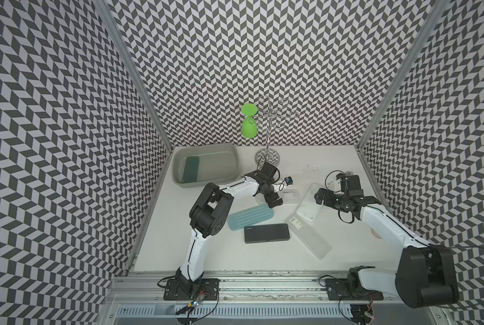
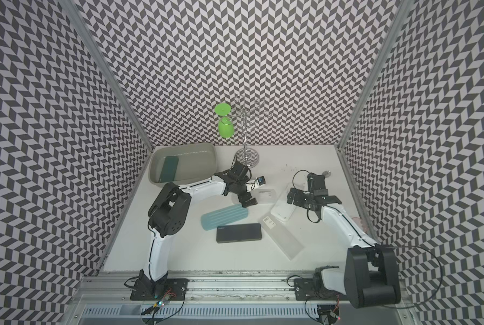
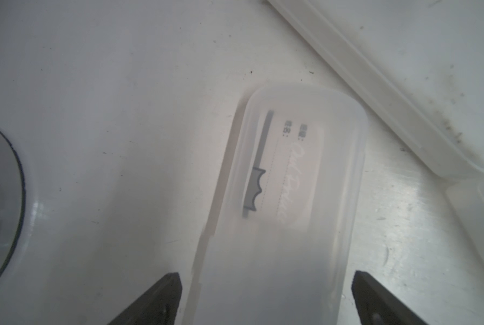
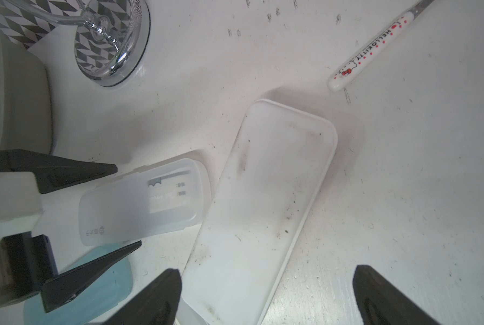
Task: Put the pencil case into the storage box
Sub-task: Pick up the pencil case from the center of the board.
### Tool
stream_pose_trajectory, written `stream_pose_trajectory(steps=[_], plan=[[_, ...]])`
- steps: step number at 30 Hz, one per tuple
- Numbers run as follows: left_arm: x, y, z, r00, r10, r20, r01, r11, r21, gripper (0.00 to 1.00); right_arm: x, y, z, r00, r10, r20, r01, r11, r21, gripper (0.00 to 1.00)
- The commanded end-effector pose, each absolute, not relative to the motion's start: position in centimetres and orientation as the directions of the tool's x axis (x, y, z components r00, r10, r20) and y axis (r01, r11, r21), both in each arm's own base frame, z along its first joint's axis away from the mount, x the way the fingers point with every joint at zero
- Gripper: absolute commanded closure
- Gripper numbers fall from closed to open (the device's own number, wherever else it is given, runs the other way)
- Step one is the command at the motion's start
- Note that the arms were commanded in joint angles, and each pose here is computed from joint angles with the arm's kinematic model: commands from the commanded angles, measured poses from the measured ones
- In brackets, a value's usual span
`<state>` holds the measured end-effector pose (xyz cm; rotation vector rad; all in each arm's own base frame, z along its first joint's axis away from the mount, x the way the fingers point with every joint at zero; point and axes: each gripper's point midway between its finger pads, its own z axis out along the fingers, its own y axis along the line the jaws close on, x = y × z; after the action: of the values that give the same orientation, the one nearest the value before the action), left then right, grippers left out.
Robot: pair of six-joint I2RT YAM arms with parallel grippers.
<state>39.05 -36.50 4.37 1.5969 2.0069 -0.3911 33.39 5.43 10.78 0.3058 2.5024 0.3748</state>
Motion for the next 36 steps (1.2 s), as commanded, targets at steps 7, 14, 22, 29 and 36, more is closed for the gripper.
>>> stream_pose_trajectory(steps=[7, 14, 22, 29, 36], plan=[[38.5, -37.9, 1.0, -0.226, 0.783, -0.58, 0.966, 0.258, -0.028, 0.01, 34.1, 5.6, 11.8, -0.796, 0.281, -0.535, 0.104, 0.936, 0.337, 0.0], [37.9, -38.2, 0.8, -0.268, 0.766, -0.584, 0.957, 0.279, -0.073, 0.13, 34.9, 6.0, 12.1, -0.805, 0.271, -0.528, 0.089, 0.935, 0.344, 0.0], [38.4, -37.4, 1.6, -0.31, 0.767, -0.562, 0.94, 0.335, -0.061, 0.23, 35.3, 5.5, 12.4, -0.797, 0.268, -0.541, 0.099, 0.942, 0.32, 0.0], [40.5, -37.1, 5.1, -0.333, 0.727, -0.6, 0.91, 0.415, -0.002, 0.24, 36.0, 5.3, 13.7, -0.781, 0.277, -0.56, 0.104, 0.941, 0.321, 0.0], [42.2, -35.7, 7.6, -0.364, 0.709, -0.604, 0.873, 0.486, 0.044, 0.26, 36.1, 5.0, 14.2, -0.774, 0.279, -0.568, 0.108, 0.943, 0.316, 0.0]])
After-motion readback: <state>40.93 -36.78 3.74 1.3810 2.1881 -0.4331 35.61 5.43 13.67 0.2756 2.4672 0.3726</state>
